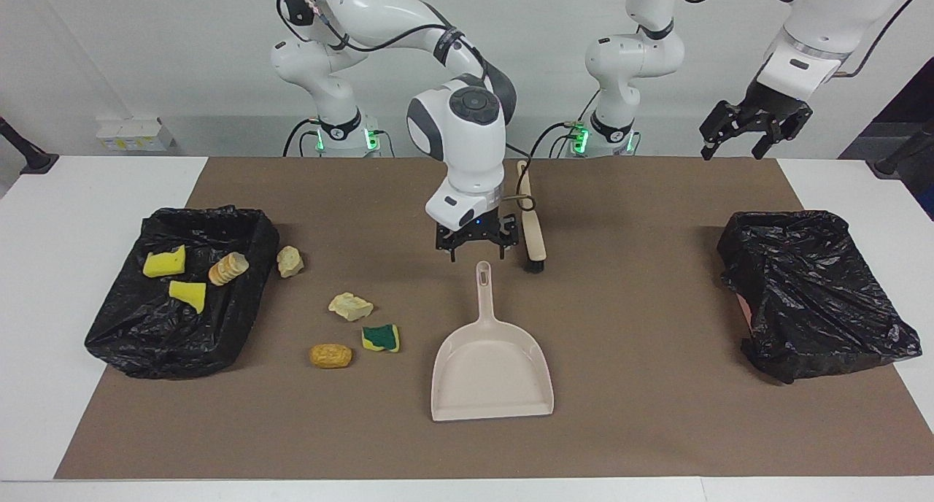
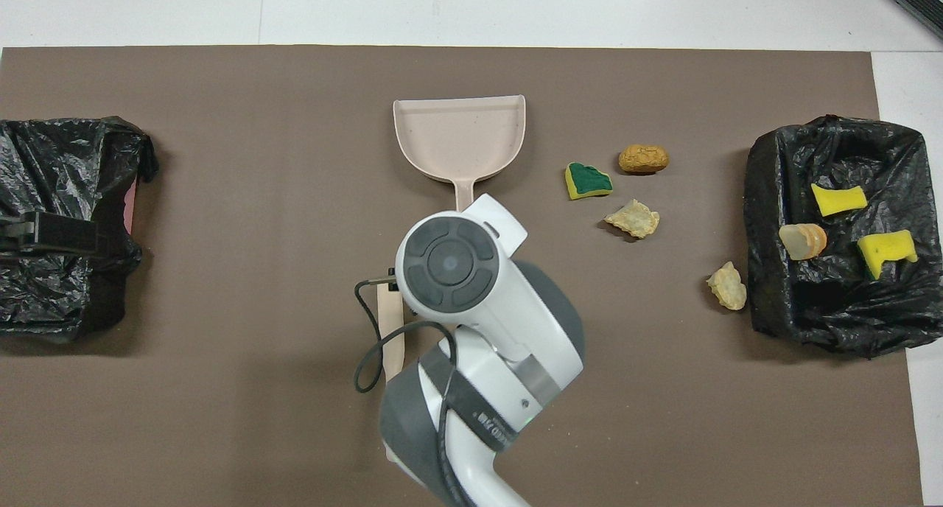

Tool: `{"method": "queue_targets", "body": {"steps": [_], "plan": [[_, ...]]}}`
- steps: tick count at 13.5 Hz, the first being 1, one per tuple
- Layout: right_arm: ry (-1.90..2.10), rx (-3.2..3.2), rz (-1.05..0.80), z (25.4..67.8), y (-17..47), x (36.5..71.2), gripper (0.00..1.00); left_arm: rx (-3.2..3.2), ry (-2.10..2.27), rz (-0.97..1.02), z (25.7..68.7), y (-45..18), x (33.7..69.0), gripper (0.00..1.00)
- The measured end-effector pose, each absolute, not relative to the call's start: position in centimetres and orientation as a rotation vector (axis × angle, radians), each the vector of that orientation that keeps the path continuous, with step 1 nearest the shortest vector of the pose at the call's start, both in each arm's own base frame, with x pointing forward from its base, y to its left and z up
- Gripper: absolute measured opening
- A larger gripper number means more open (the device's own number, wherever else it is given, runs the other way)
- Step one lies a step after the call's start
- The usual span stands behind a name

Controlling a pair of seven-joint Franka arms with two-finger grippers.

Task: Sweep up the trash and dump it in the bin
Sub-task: 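Reach the left gripper to the dustpan while the right gripper reaches the brush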

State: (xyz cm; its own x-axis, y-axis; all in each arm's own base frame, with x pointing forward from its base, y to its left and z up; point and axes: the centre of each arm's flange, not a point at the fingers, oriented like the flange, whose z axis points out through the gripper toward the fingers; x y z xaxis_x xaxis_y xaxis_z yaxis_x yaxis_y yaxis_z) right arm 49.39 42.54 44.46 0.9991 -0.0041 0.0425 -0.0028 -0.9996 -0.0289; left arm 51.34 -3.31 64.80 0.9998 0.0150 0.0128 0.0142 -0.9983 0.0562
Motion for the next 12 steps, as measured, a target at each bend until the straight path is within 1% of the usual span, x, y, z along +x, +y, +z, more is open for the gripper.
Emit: {"method": "queue_targets", "body": {"steps": [4, 7, 9, 10, 12], "plan": [[-0.017, -3.094, -0.087, 43.3, 44.9, 43.6, 1.0, 3.086, 0.006, 0.027, 64.8, -3.9, 51.4, 1.0], [-0.042, -3.075, -0.098, 40.4, 46.8, 39.7, 1.0, 3.074, -0.033, 0.145, 64.8, -6.6, 52.6, 1.0], [-0.092, -3.08, -0.085, 38.4, 48.0, 37.0, 1.0, 3.059, -0.042, 0.185, 63.2, -10.1, 54.1, 1.0], [-0.119, -3.089, -0.072, 37.6, 48.4, 35.9, 1.0, 3.051, -0.053, 0.184, 61.7, -12.2, 55.0, 1.0], [-0.166, -3.107, -0.047, 36.4, 48.9, 34.1, 0.96, 3.035, -0.039, 0.193, 59.2, -15.7, 56.5, 1.0]]}}
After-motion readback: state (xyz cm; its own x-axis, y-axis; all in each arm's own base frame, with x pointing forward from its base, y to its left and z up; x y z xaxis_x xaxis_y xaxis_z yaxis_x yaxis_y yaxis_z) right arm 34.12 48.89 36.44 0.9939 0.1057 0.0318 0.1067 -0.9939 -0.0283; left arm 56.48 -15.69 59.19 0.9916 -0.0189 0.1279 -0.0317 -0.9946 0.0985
